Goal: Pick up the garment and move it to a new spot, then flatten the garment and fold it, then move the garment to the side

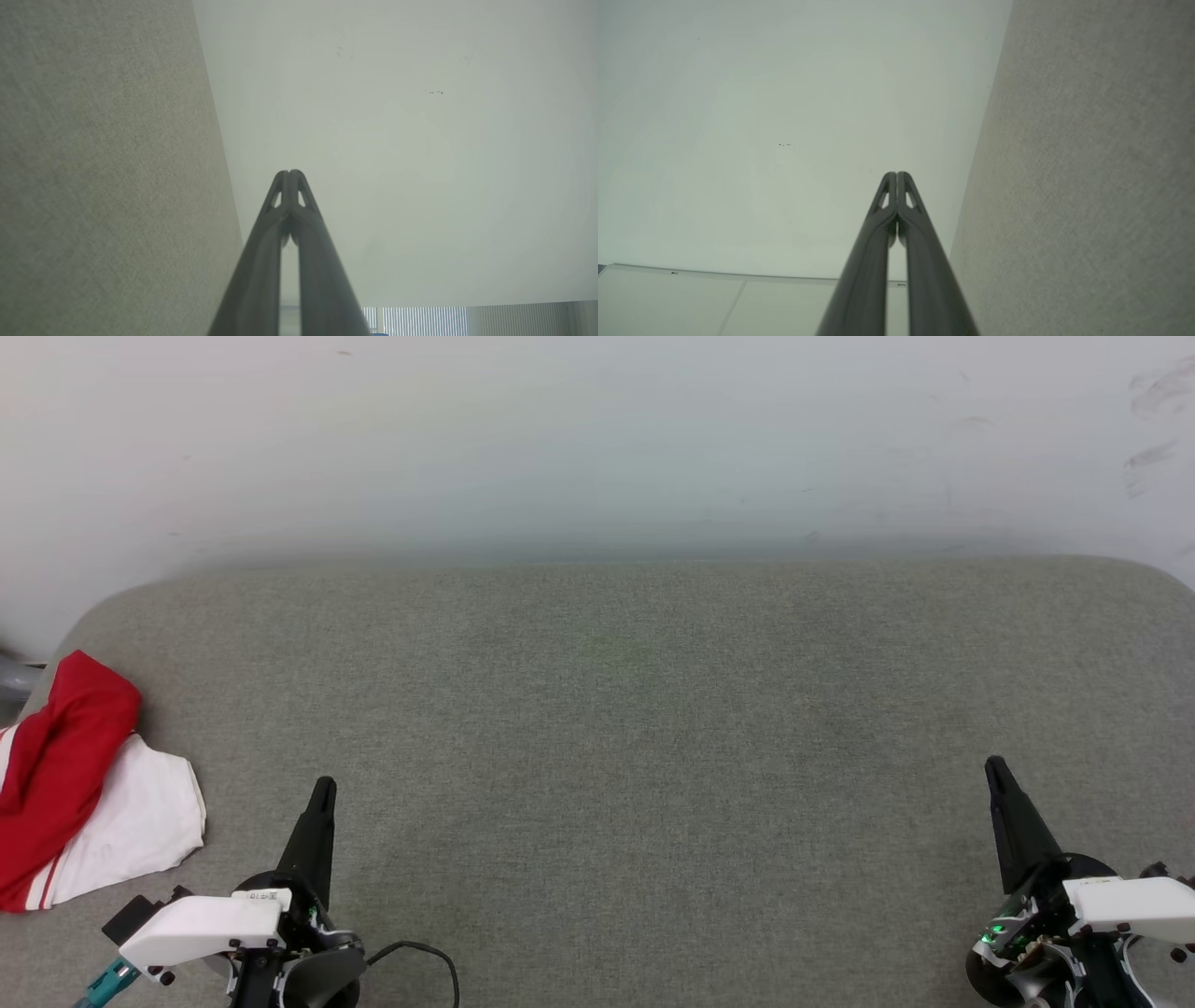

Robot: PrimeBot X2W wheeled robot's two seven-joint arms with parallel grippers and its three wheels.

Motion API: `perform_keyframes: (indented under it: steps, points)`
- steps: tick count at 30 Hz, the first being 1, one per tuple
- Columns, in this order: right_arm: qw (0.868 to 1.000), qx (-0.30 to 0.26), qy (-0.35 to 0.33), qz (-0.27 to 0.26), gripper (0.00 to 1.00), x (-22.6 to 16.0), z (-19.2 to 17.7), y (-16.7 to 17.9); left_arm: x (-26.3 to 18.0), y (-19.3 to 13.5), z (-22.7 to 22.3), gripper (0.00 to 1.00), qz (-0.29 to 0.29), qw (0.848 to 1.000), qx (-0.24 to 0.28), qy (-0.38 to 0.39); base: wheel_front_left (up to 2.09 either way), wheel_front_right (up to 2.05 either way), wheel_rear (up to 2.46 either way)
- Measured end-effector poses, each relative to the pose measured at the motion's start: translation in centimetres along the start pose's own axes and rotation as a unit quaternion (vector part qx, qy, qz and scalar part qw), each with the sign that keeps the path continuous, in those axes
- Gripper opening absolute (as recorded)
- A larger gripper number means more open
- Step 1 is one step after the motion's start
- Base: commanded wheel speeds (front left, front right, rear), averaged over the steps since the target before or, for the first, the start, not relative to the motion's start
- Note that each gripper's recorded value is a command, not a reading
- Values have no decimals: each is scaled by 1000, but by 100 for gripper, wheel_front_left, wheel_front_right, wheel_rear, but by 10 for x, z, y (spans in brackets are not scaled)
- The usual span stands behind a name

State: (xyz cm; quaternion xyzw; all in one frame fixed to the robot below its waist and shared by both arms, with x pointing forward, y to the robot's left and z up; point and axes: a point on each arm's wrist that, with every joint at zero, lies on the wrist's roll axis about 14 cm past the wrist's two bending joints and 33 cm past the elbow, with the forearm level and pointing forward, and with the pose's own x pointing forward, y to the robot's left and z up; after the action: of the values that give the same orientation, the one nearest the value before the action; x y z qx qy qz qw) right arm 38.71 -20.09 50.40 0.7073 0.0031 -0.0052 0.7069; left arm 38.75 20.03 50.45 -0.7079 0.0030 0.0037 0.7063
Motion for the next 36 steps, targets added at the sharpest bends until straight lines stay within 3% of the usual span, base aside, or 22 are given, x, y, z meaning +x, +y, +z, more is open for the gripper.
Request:
perform_keyframes:
  steps: [36]
  points:
    - [1000, 0, 1, 0, 0, 0, 0, 0, 0, 0, 0, 0, 0, 1000, 0, -1, 0, 0, 0]
